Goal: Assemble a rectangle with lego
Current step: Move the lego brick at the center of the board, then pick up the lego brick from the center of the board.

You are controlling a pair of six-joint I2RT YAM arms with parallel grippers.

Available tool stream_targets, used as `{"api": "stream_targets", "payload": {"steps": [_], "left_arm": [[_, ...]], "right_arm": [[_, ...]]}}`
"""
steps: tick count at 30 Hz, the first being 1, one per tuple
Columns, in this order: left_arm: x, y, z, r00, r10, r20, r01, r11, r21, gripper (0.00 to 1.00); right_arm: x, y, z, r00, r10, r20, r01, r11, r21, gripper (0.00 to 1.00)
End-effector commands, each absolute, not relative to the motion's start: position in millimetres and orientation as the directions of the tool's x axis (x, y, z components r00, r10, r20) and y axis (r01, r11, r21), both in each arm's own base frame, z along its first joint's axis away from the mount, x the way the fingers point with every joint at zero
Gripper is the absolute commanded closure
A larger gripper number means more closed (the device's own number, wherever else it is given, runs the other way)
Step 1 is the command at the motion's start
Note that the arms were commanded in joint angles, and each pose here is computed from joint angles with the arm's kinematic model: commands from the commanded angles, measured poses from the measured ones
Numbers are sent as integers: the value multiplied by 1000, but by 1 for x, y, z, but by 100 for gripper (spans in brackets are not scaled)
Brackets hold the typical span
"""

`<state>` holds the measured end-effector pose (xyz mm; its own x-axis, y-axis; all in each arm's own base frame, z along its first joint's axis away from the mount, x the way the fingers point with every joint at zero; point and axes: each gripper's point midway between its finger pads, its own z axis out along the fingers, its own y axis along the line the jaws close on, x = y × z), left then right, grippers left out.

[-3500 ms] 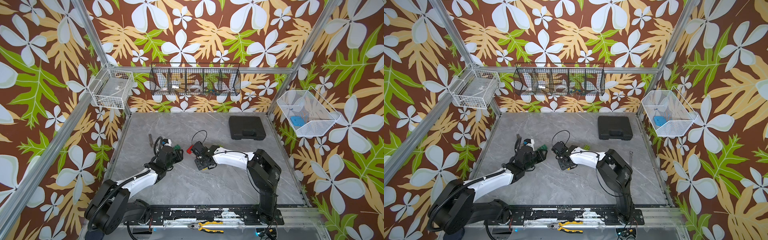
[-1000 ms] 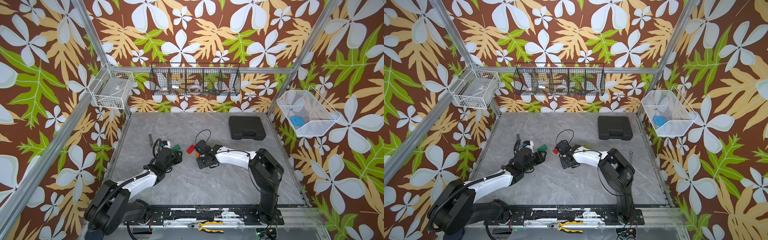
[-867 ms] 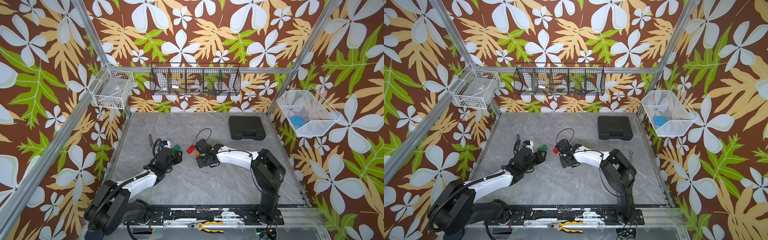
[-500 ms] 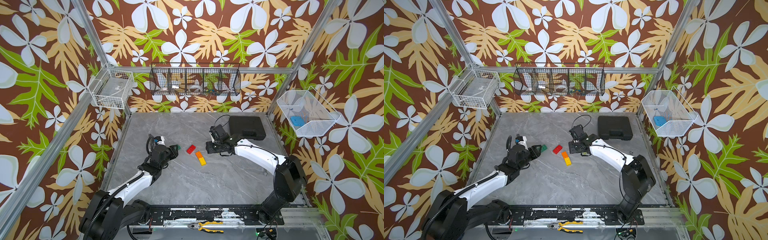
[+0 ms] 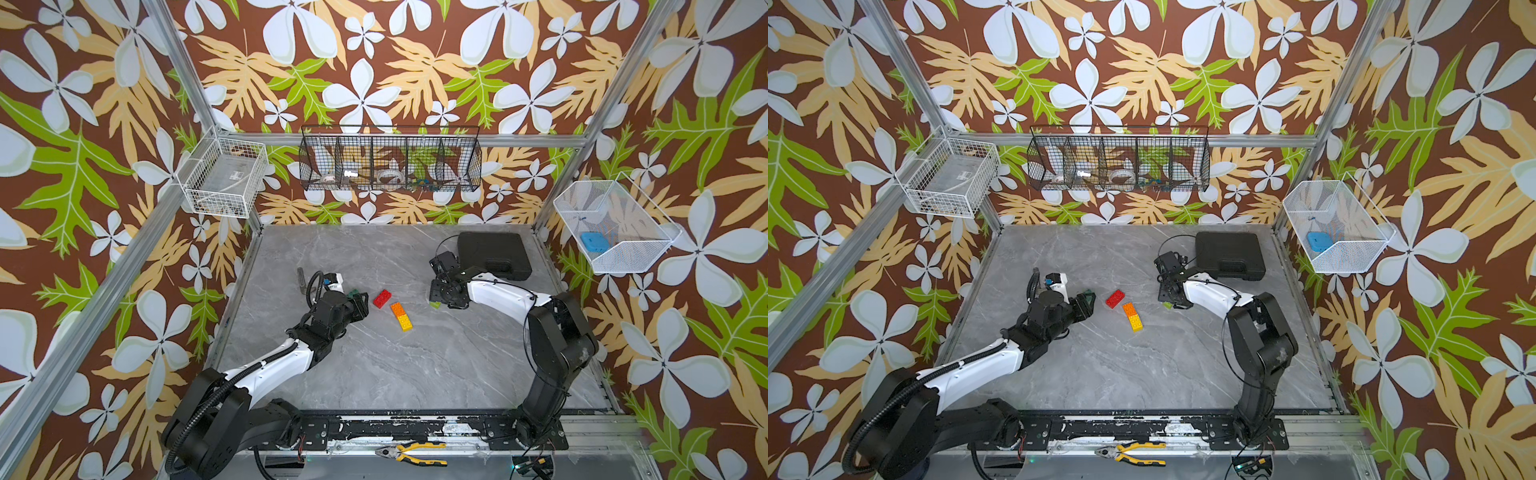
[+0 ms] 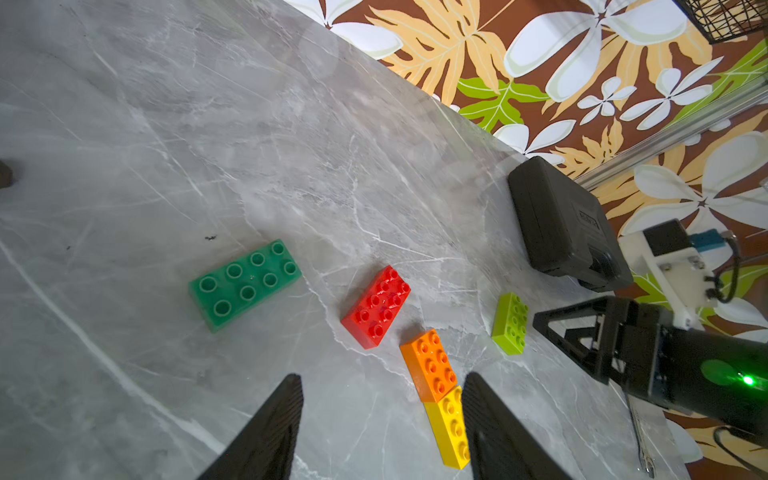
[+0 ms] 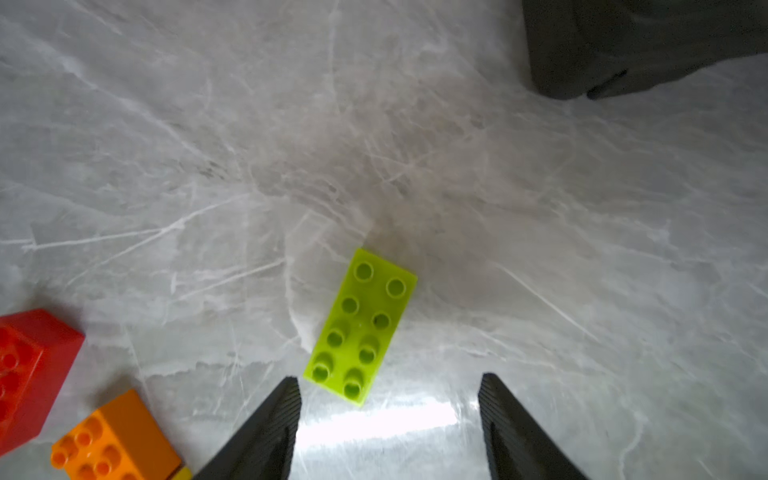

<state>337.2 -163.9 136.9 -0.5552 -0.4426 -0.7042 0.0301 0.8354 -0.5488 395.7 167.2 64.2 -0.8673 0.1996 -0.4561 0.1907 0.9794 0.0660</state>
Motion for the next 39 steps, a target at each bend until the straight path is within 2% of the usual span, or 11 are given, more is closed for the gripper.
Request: {"api": "stream_targets", "payload": {"steps": [1,10,17,22,27,31,33,36,39], "left_arm": [[342,-166,148,-529,-457,-715,49,825,-564,37],[340,-163,145,-530,-448,-720,42,834,-549,38],[346,-166,149,-531,-445,-721,40,837,-546,40],[350,-164,153,-520,-438,-734,32,848,-529,40],[358,-172,155,-535,-437,-723,38,843,-537,41],[365,-179,158,-545,-433,-718,48,838,-543,41],[367,-182,161,-550,-422,-720,55,843,-535,41],[367,-182,165,-551,-409,-728,65,848,-526,41],[362,-182,163,-559,-408,-722,71,844,-532,41]], "right_arm": [[410,166,63,-842,228,-490,229,972,58,33],[416,169,30,-861,229,-453,241,970,31,44],[411,175,13,-861,299,-411,293,953,81,69],[377,168,15,-849,389,-358,368,921,128,79],[336,186,26,-822,482,-301,447,876,182,75],[321,221,35,-839,498,-219,439,857,269,59],[315,223,45,-862,464,-204,403,871,280,52],[316,200,70,-877,382,-291,309,913,267,48],[337,198,91,-907,173,-384,95,973,212,51]]}}
